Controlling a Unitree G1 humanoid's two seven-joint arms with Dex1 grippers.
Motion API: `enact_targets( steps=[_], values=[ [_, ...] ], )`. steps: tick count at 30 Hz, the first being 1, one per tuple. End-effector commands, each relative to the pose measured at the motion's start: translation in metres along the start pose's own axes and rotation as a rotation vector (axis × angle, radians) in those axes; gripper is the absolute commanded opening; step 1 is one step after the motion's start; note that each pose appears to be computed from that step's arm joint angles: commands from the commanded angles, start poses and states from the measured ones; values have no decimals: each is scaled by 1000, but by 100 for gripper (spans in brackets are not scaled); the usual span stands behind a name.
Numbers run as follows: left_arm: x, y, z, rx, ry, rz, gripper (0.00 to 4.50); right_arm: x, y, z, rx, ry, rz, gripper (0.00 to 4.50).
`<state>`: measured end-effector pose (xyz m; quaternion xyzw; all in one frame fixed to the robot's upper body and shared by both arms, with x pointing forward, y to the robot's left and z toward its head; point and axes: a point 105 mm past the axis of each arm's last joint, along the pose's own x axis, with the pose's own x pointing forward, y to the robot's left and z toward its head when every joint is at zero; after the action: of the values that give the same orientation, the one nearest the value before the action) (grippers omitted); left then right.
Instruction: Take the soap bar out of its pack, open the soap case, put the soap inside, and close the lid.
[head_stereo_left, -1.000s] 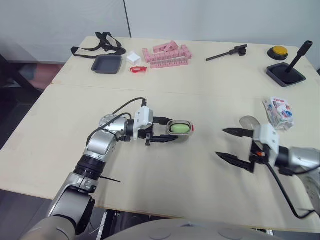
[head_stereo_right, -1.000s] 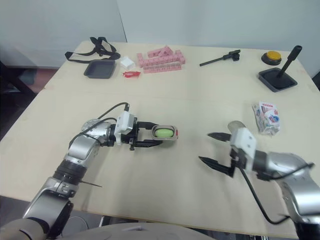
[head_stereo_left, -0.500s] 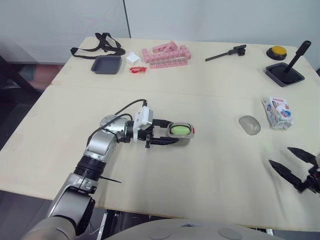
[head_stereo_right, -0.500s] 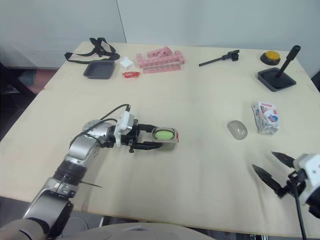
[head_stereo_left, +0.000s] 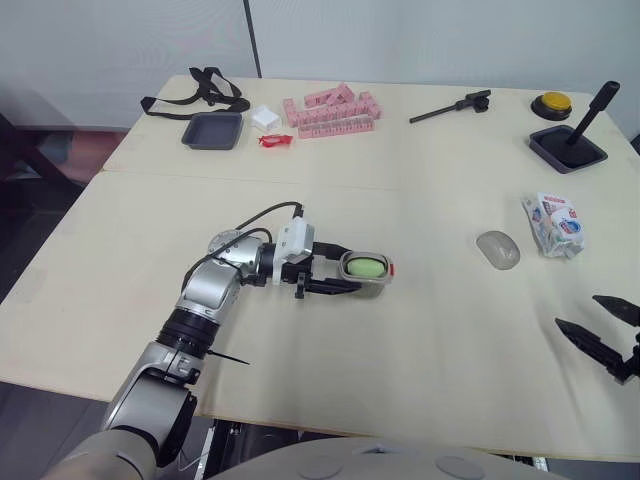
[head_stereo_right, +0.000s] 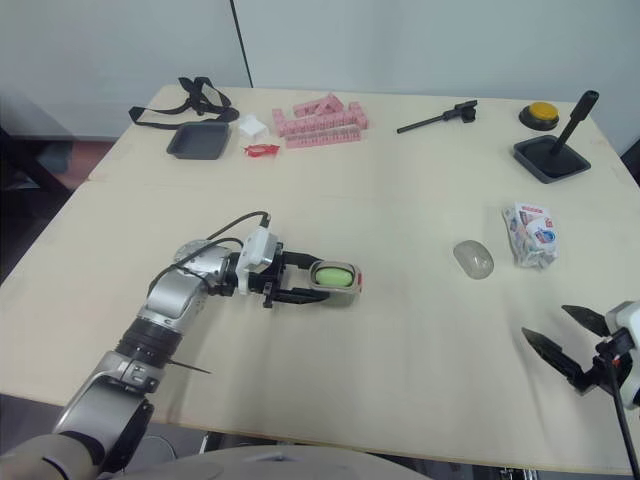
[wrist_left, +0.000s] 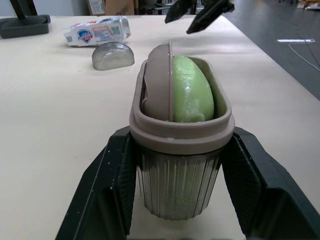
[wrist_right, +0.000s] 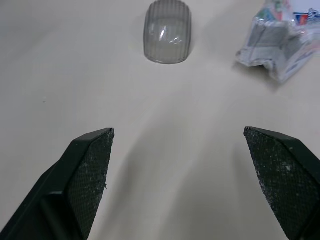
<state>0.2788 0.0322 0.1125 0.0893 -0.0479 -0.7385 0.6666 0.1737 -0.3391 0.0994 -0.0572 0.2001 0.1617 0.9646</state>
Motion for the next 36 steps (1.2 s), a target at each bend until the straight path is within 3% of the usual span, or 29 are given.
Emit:
enact_targets(
  steps=[1,10,15,21,26,36],
  values=[
    [1,2,9,53,-10,-11,196,-2,-11,24,-31,45,-25,445],
    [3,5,9,59,-7,-9,196,26,0,94,-143,345,89,445],
    [7,4,10,64,-13,-11,196,52,13,127,-233,356,127,445],
    [8,5,9,70,-14,-4,196,83,19,129,-203,411,145,445],
    [10,5,12,75,-27,4,196,107,17,112,-191,473,115,445],
    [10,2,10,55,-17,-11,196,125,23,96,-110,514,106,445]
  ],
)
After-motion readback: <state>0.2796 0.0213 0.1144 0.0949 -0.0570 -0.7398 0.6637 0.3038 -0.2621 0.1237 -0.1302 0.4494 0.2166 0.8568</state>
